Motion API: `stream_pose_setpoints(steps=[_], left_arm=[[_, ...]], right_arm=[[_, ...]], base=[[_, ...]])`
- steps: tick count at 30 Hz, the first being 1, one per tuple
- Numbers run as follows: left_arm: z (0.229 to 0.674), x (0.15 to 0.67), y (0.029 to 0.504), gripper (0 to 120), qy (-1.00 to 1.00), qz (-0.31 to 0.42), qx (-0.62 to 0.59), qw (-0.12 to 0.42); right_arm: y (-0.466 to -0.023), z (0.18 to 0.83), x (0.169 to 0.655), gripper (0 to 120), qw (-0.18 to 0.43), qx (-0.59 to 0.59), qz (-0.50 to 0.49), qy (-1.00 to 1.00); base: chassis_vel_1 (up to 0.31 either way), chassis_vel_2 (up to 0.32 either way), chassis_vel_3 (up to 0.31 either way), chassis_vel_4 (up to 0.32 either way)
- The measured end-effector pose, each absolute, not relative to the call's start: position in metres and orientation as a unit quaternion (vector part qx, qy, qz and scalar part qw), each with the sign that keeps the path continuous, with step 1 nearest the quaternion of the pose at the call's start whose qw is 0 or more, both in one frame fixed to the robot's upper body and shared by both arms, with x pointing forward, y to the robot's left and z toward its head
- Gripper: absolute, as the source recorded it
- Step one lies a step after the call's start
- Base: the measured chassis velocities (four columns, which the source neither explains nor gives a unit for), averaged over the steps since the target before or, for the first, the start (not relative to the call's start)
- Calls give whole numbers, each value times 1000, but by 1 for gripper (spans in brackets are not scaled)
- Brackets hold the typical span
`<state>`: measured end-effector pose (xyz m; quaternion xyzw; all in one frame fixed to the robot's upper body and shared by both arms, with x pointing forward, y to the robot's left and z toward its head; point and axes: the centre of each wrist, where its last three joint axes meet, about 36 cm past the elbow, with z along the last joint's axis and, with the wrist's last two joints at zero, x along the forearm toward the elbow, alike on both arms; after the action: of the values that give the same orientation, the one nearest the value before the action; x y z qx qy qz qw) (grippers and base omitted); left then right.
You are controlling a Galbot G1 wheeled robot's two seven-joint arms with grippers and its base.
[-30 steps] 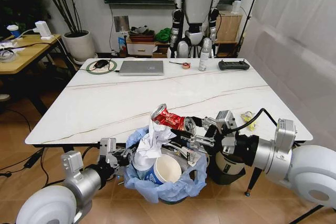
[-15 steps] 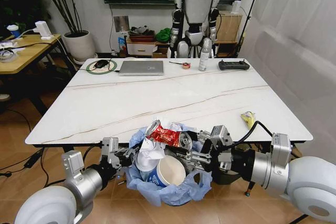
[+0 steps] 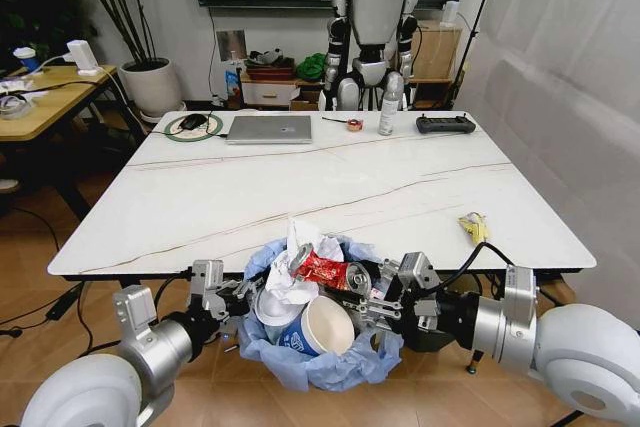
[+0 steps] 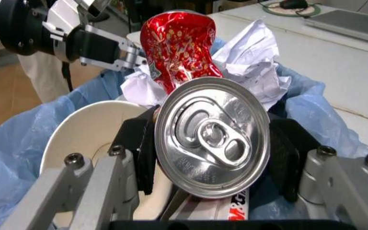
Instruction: Pick up the trash bin and place the trash from the table into it.
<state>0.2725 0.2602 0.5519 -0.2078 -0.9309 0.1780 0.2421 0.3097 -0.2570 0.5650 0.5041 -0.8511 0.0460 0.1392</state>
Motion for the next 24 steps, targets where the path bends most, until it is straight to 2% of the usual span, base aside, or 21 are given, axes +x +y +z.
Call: stream_pose_setpoints(steps=[18, 20, 21, 22, 24], left_arm=[[548, 276, 262, 0, -931, 176, -204, 245], [548, 276, 262, 0, -931, 176, -204, 245], [548, 277, 262, 0, -932, 176, -203, 245], [548, 277, 263, 0, -932, 176, -202, 245], [548, 277, 263, 0, -932, 176, -202, 245]], right_arm=[[-259, 565, 314, 49, 125, 518, 57, -844], [-259, 566, 314, 53, 124, 519, 57, -844], [-260, 566, 315, 58, 124, 520, 58, -843], [-260, 565, 315, 70, 123, 523, 58, -842], [-260, 565, 315, 77, 122, 524, 58, -841]], base=[[0, 0, 0, 0], [0, 0, 0, 0], [0, 0, 0, 0], [0, 0, 0, 0], [0, 0, 0, 0]])
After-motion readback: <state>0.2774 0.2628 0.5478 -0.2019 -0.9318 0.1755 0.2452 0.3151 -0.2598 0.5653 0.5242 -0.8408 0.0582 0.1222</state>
